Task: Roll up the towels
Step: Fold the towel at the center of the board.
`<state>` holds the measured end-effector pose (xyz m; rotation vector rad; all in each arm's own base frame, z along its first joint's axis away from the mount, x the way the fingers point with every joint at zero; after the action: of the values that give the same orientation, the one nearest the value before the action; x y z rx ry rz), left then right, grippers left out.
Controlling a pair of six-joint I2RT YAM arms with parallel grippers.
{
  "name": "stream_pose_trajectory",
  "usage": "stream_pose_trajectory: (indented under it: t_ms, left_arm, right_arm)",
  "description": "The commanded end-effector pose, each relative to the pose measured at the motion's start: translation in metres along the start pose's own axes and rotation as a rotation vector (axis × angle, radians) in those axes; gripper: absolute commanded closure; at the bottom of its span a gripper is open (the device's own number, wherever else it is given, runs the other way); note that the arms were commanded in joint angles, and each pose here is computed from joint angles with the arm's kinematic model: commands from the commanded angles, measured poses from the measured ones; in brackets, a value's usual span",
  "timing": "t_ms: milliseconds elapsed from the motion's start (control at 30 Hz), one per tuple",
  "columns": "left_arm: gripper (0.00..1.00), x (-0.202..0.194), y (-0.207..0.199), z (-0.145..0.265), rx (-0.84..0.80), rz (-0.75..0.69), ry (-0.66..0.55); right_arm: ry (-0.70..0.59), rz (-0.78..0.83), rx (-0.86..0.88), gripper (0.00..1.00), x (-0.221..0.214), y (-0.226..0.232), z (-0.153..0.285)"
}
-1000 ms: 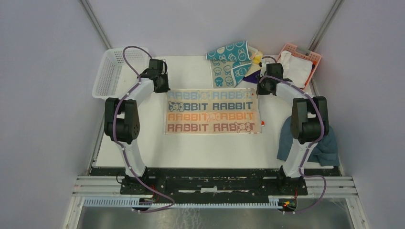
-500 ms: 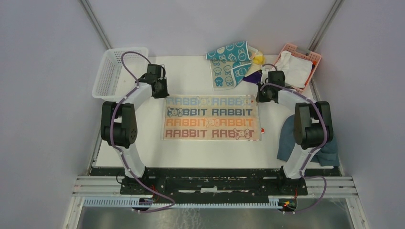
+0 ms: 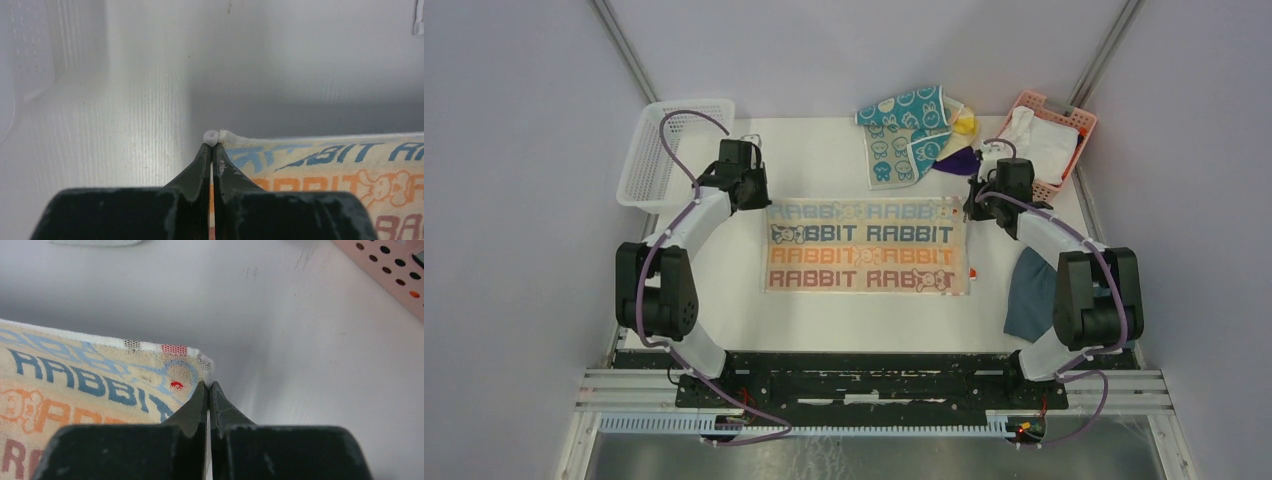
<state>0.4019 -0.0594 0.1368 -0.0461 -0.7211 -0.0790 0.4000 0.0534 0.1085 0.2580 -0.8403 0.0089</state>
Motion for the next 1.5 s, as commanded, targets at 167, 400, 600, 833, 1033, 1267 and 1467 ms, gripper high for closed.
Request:
stream_pose_trajectory:
  t_ms: [167, 400, 600, 833, 1033, 1267, 1467]
  left_arm:
    - [0.97, -0.015, 0.004, 0.029, 0.020, 0.075, -0.055]
    - [0.97, -0.036, 0.005, 0.035, 0.038, 0.157, -0.043]
    - [0.97, -0.052, 0.008, 0.040, 0.076, 0.210, -0.016]
    - [0.97, -0.068, 0.012, 0.047, 0.110, 0.258, -0.006]
    - [0.97, -0.086, 0.016, 0.055, 0.145, 0.296, -0.004]
    - [0.97, -0.115, 0.015, 0.058, 0.150, 0.371, 0.015]
    - [0.90, -0.135, 0.011, 0.051, 0.142, 0.418, 0.050]
  right_arm:
    - [-0.154, -0.017, -0.002, 0.97, 0.009, 0.003, 0.031]
    - [-0.174, -0.050, -0.018, 0.97, -0.003, 0.005, 0.051]
    - [-0.137, -0.111, -0.053, 0.97, -0.023, 0.008, 0.068]
    - [-0.075, -0.210, -0.027, 0.97, -0.055, 0.017, 0.089]
    - [-0.015, -0.293, -0.034, 0.96, -0.080, 0.020, 0.105]
    - [0.094, -0.405, -0.064, 0.95, -0.110, 0.022, 0.112]
    - [0.176, -0.457, -0.103, 0.86, -0.136, 0.018, 0.109]
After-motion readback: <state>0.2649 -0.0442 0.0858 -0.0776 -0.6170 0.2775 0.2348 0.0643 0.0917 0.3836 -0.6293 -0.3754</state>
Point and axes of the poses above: each gripper's point midway between its finger pads, its own z axis back along the fingers, its own y axis along the line the jaws close on, x = y × z, the point moved 3 cm from there along z, back along the fingers, and after that the axes turned 8 degrees about -z, right-handed, at the moved point
